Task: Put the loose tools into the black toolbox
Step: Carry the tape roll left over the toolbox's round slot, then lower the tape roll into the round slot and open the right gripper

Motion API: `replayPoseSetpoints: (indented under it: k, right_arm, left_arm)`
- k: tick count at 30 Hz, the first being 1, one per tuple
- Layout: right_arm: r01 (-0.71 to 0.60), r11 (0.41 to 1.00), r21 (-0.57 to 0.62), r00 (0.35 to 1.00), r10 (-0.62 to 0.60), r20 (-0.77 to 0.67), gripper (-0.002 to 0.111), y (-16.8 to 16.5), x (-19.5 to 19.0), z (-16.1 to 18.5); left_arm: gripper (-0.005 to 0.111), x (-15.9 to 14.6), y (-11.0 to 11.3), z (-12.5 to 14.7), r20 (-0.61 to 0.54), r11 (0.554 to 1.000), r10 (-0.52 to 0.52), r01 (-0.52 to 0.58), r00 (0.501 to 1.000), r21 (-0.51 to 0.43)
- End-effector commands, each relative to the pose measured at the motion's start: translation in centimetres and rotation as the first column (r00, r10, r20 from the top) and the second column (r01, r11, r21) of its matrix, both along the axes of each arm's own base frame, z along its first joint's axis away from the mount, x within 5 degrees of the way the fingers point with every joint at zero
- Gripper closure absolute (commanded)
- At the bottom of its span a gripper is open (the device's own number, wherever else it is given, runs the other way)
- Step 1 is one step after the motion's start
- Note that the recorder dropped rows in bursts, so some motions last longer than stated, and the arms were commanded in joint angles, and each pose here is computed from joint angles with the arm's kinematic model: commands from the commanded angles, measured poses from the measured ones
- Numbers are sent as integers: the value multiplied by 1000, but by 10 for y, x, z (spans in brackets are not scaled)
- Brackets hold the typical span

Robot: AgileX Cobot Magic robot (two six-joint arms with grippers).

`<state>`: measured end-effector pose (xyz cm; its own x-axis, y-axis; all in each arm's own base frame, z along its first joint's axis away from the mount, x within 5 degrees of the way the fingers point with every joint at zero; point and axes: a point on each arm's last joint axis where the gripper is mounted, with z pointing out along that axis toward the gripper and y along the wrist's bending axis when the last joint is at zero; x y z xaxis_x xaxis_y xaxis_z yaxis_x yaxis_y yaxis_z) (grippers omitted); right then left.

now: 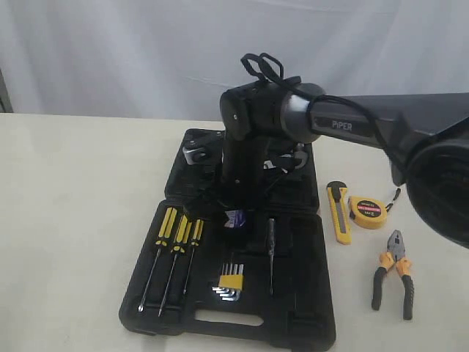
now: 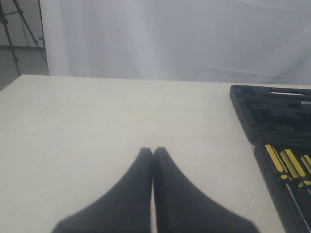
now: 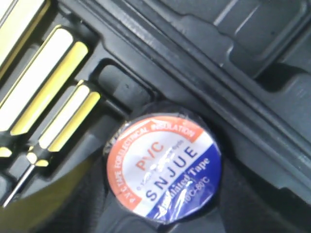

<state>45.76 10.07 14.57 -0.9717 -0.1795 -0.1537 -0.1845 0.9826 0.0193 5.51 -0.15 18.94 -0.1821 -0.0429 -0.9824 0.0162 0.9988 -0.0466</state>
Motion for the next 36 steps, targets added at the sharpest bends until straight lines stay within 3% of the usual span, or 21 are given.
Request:
replayPoseSetpoints:
  k: [1, 19, 33, 36]
  right_arm:
    - [-1, 1000, 2, 1000, 1, -7, 46, 1, 0, 1]
    - [-2, 1000, -31, 999, 1, -34, 46, -3, -5, 10]
    - [17, 998, -60, 999, -14, 52, 46, -7, -4, 34]
    - [18, 999, -49, 997, -15, 72, 53, -6, -2, 35]
  left_arm:
    - [107, 0, 0, -1, 0, 1000, -2, 2, 1000, -4]
    - [107, 0, 0, -1, 0, 1000, -2, 2, 1000, -4]
    - [107, 0, 0, -1, 0, 1000, -2, 2, 1000, -4]
    - [107, 0, 0, -1, 0, 1000, -2, 2, 1000, -4]
